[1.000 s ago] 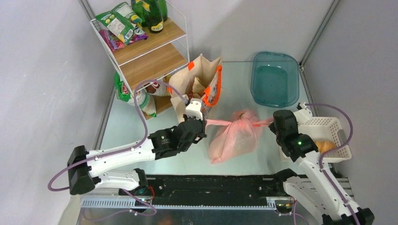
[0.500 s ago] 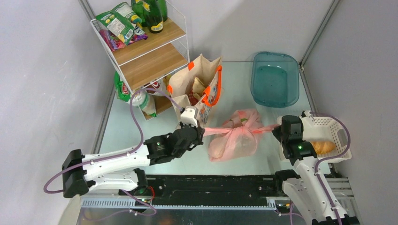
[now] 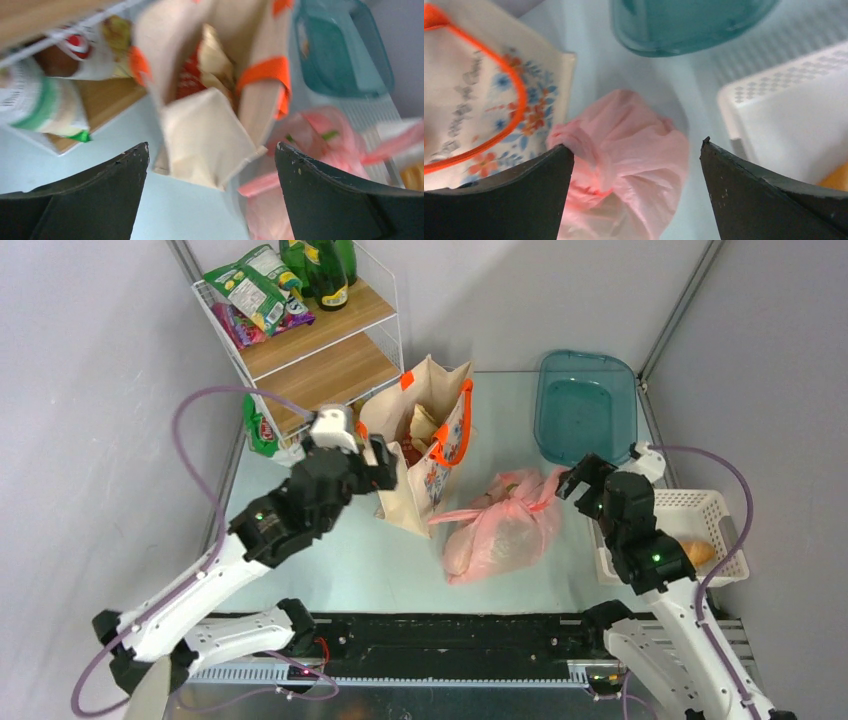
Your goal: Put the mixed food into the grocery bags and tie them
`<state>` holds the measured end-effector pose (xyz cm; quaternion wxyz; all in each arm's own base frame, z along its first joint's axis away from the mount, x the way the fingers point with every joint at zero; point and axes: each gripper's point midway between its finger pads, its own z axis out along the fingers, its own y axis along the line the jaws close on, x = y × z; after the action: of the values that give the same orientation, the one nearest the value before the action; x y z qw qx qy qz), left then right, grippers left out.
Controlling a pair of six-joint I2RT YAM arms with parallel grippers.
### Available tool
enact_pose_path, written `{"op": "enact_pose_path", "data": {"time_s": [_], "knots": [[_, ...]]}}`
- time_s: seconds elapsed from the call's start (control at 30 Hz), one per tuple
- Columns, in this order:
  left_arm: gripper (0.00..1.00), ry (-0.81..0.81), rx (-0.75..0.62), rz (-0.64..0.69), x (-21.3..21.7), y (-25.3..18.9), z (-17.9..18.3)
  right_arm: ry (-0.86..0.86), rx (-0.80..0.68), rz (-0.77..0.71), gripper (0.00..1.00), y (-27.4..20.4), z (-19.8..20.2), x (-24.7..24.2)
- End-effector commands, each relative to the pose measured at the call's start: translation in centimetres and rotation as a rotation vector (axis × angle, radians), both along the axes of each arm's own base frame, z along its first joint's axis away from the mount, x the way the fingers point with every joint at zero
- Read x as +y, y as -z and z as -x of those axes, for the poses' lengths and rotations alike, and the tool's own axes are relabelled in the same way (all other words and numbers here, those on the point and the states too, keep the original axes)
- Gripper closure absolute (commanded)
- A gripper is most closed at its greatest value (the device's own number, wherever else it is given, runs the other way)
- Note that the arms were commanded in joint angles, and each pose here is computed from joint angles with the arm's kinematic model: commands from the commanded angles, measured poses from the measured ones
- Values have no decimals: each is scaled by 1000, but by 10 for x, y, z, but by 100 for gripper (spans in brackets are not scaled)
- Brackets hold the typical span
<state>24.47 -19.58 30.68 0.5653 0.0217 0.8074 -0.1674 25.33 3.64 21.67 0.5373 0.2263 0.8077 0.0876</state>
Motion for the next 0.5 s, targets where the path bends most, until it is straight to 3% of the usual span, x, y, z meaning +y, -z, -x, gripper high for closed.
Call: {"op": "enact_pose_path", "data": {"time_s": [0.0,0.1,0.23,0.47], "knots": [[0,-103,-5,-30,48,-16,-18,-182,-117,-37,1,-59,-21,49],[0,-189,38,-29,72,-8,-45,-183,-104,-7,1,-69,-41,73],[1,-179,122,-7,69,13,-78,-240,-145,-35,1,-100,-67,124],[2,-174,173,1,58,33,-117,-288,-34,-152,1,-88,-119,212]]}}
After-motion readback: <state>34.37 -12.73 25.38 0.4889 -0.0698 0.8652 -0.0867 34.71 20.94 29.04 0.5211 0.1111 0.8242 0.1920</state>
